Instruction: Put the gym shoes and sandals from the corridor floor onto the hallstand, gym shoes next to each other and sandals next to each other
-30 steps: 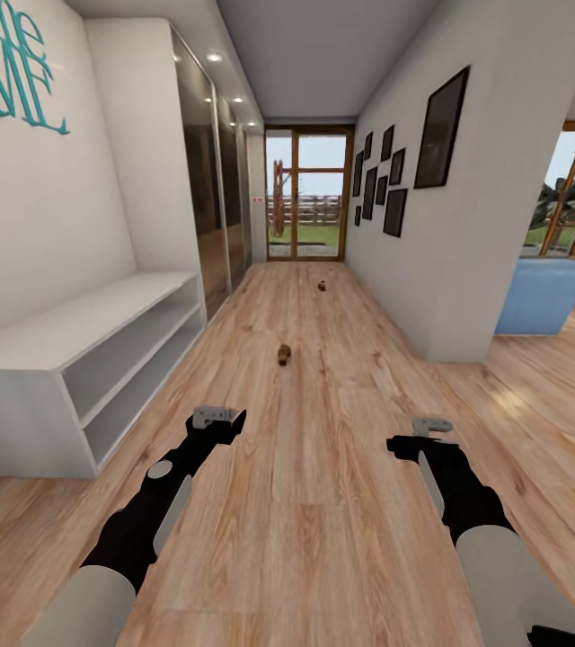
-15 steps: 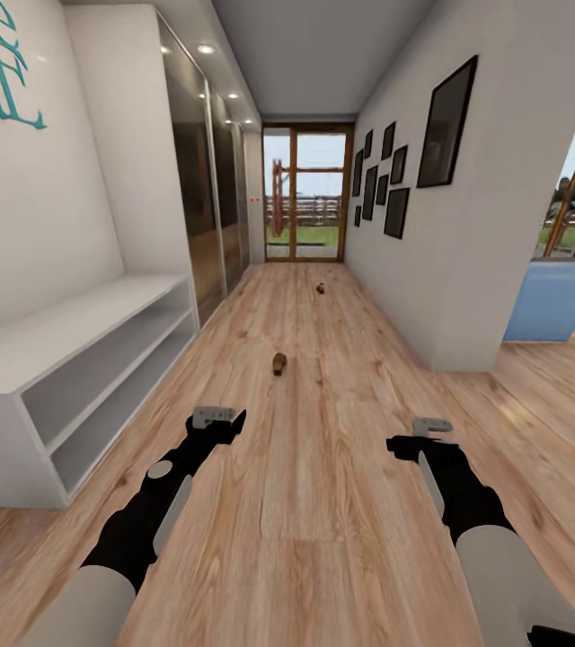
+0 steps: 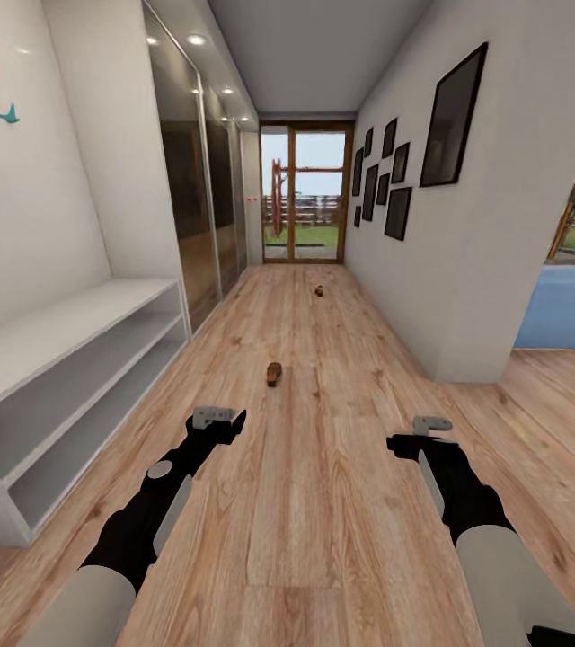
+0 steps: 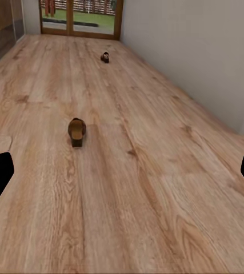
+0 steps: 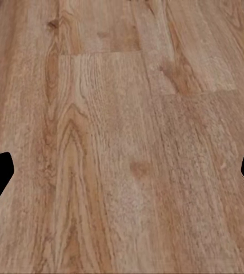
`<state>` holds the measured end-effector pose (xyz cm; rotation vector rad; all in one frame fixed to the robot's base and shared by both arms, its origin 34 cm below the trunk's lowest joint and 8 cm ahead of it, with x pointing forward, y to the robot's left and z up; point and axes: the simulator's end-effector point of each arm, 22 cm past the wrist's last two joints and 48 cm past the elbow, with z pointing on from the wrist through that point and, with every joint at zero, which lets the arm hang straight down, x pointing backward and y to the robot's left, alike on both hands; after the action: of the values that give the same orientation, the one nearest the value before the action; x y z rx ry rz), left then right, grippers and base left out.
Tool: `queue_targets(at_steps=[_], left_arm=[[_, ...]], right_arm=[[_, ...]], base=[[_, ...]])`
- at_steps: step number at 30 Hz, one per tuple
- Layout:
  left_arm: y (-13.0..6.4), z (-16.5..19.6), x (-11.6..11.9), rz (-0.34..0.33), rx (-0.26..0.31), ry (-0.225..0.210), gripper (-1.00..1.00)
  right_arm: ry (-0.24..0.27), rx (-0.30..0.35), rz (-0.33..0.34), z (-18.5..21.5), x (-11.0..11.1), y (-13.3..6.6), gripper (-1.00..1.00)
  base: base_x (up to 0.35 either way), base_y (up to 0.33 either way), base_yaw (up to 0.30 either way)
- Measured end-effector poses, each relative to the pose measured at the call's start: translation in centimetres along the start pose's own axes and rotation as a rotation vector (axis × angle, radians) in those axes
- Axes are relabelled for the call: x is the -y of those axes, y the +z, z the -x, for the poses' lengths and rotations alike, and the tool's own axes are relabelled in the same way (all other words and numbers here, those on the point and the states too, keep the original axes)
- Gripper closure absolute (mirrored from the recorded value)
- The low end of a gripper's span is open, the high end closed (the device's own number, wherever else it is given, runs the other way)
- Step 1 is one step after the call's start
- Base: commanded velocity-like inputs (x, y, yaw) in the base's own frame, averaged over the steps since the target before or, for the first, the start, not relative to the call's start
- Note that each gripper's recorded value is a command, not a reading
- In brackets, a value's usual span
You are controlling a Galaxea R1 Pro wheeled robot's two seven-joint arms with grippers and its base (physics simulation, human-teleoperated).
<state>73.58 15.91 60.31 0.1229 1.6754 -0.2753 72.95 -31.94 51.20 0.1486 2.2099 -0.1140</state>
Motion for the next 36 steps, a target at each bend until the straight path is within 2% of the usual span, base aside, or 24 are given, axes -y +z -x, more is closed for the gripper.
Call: queue_targets(at_steps=[36], left_arm=[[0.00, -0.53, -0.10, 0.002, -0.011, -0.002, -1.00]], right_arm=[[0.000, 0.001, 0.000, 0.03, -0.04, -0.01, -1.00]], base=[[0.349, -0.093, 0.000]])
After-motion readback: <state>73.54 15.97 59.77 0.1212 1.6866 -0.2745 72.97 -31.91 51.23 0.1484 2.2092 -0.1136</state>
